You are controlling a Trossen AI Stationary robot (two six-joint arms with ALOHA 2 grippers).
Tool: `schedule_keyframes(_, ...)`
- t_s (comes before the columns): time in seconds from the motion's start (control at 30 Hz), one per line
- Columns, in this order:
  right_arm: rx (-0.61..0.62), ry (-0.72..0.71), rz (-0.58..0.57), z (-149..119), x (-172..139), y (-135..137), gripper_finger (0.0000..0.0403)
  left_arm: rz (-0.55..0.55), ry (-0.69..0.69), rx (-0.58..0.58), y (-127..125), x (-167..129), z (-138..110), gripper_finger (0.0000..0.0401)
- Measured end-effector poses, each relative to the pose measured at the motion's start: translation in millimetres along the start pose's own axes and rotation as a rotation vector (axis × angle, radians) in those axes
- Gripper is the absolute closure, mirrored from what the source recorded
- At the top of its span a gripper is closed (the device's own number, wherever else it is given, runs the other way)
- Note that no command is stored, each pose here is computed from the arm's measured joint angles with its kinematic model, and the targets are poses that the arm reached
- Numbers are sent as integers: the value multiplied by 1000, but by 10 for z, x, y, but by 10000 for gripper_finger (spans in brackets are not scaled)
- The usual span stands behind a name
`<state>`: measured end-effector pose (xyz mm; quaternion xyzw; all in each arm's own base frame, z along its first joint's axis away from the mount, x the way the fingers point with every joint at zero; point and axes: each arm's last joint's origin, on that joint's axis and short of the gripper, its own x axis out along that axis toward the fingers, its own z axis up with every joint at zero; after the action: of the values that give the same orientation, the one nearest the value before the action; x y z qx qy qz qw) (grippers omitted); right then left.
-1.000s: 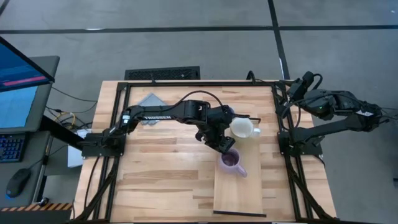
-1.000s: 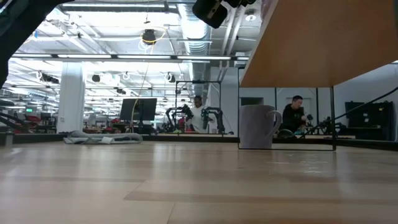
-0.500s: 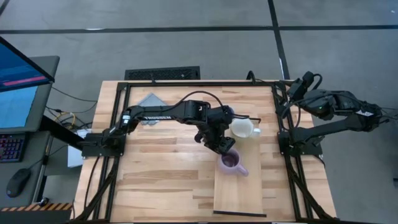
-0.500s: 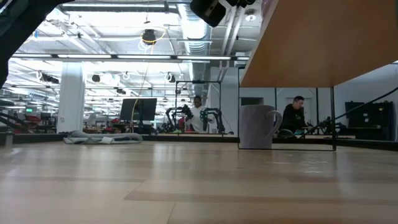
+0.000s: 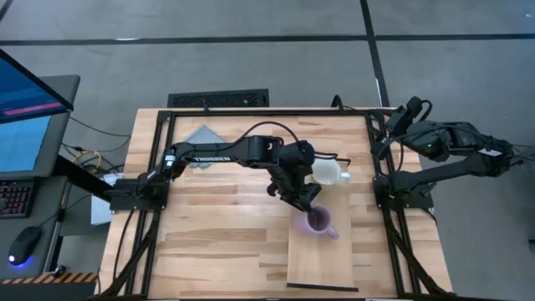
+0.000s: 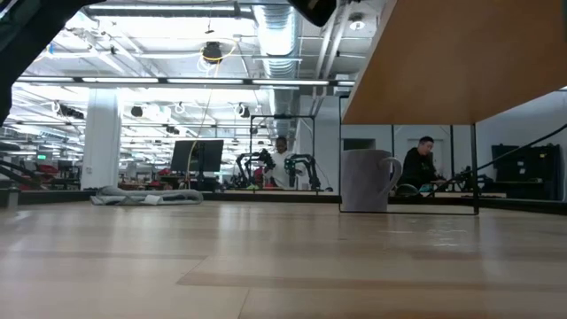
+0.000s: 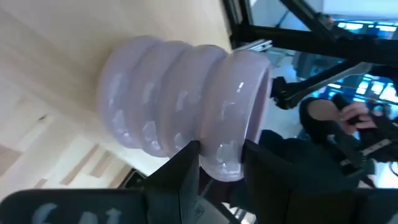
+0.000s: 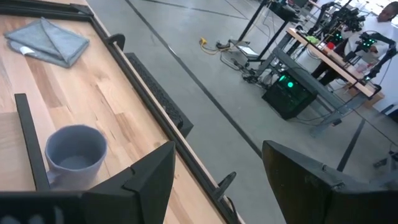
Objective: Stack small to large cups/mugs on shelf
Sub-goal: Put the violet mug on the shelf
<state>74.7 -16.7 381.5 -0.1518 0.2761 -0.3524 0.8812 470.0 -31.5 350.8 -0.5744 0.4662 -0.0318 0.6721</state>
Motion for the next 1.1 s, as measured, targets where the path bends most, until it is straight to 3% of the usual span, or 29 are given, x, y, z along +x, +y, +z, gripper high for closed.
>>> schedule_keyframes(0.5,-34,31,-1,-41,-1,0,138,-2,8,4,-3,7,-10,293)
schedule_keyframes(1.1,-8,31,-1,-41,-1,0,138,83,28,-18,62,31,-88,293)
